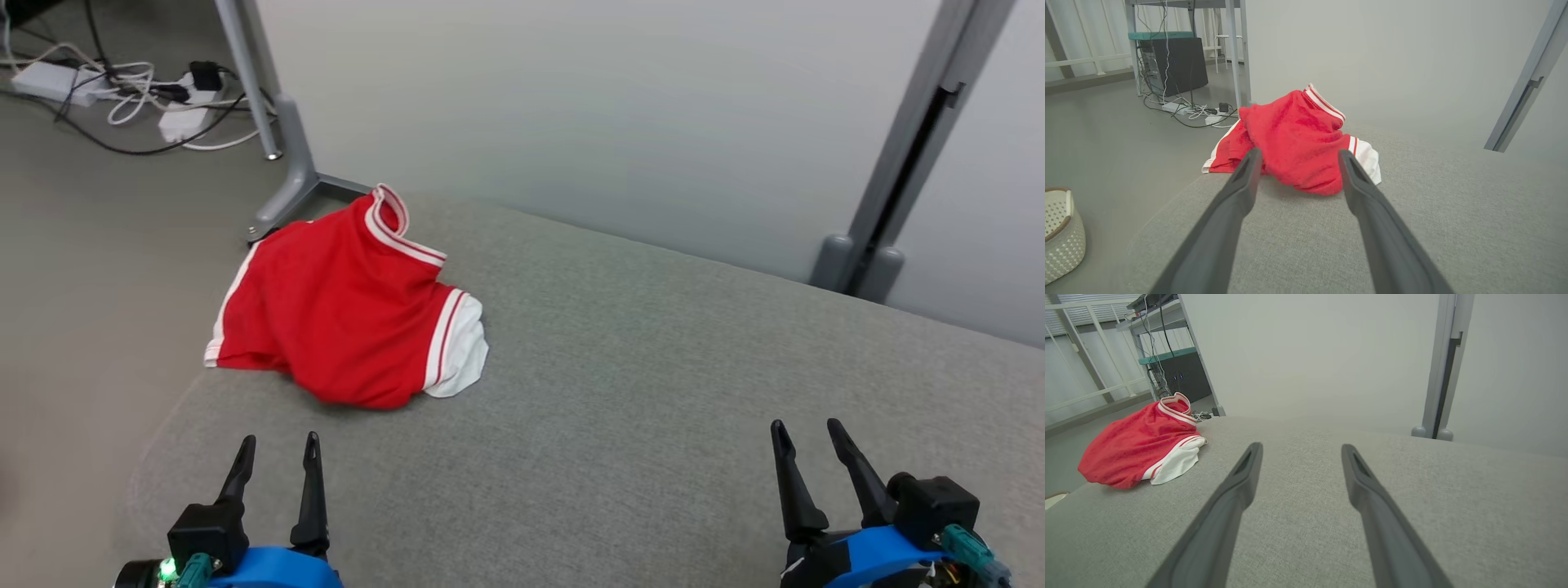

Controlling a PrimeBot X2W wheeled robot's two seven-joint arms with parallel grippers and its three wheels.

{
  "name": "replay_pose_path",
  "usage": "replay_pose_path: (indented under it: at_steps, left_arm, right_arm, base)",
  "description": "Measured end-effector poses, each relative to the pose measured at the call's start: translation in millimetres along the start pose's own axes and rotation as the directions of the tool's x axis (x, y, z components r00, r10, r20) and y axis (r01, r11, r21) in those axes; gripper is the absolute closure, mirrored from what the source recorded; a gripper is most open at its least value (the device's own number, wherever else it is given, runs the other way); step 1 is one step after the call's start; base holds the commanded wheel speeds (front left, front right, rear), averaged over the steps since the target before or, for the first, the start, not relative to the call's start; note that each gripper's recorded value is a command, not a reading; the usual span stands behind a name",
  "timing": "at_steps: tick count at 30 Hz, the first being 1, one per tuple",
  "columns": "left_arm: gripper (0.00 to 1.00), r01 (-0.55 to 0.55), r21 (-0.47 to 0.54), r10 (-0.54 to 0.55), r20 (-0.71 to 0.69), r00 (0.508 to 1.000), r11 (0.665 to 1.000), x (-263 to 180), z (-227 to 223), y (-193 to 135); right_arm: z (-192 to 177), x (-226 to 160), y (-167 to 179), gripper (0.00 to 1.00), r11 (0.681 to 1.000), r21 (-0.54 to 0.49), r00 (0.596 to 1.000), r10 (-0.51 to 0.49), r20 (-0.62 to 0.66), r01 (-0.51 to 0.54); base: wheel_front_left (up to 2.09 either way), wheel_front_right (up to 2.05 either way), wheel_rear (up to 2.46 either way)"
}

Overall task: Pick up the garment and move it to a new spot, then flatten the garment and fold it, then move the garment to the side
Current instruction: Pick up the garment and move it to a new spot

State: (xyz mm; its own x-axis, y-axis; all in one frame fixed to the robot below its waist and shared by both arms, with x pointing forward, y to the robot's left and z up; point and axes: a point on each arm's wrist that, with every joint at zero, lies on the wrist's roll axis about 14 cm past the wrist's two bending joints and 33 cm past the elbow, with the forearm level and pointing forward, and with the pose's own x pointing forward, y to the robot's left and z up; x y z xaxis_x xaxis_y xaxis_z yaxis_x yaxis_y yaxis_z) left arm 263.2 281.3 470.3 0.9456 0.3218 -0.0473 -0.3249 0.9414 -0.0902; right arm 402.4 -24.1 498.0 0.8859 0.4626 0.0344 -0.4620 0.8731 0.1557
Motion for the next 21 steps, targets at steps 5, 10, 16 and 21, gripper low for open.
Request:
replay_pose_path:
  at_steps: [5,10,16,21]
  left_arm:
    - [0.0,-0.087,0.001,0.087,-0.014,0.996,0.996,-17,-4,28]
    - [0.0,-0.125,0.004,0.125,-0.024,0.992,0.992,-23,-6,38]
    - [0.0,-0.108,-0.007,0.108,-0.014,0.994,0.994,-21,-2,32]
    - [0.0,-0.051,-0.063,0.056,0.086,0.995,0.997,-2,39,21]
  right_arm:
    - [-11,14,26,0.0,0.997,0.015,0.996,0.081,-0.03,-0.081]
    - [-20,20,36,0.0,0.993,0.025,0.992,0.114,-0.051,-0.113]
    - [-21,17,31,0.0,0.995,0.024,0.993,0.1,-0.056,-0.098]
    - [-24,18,21,0.0,0.997,0.023,0.996,0.074,-0.057,-0.072]
  base:
    - [0.0,0.0,0.0]
    - [0.0,0.0,0.0]
    - [0.0,0.0,0.0]
    - [0.0,0.0,0.0]
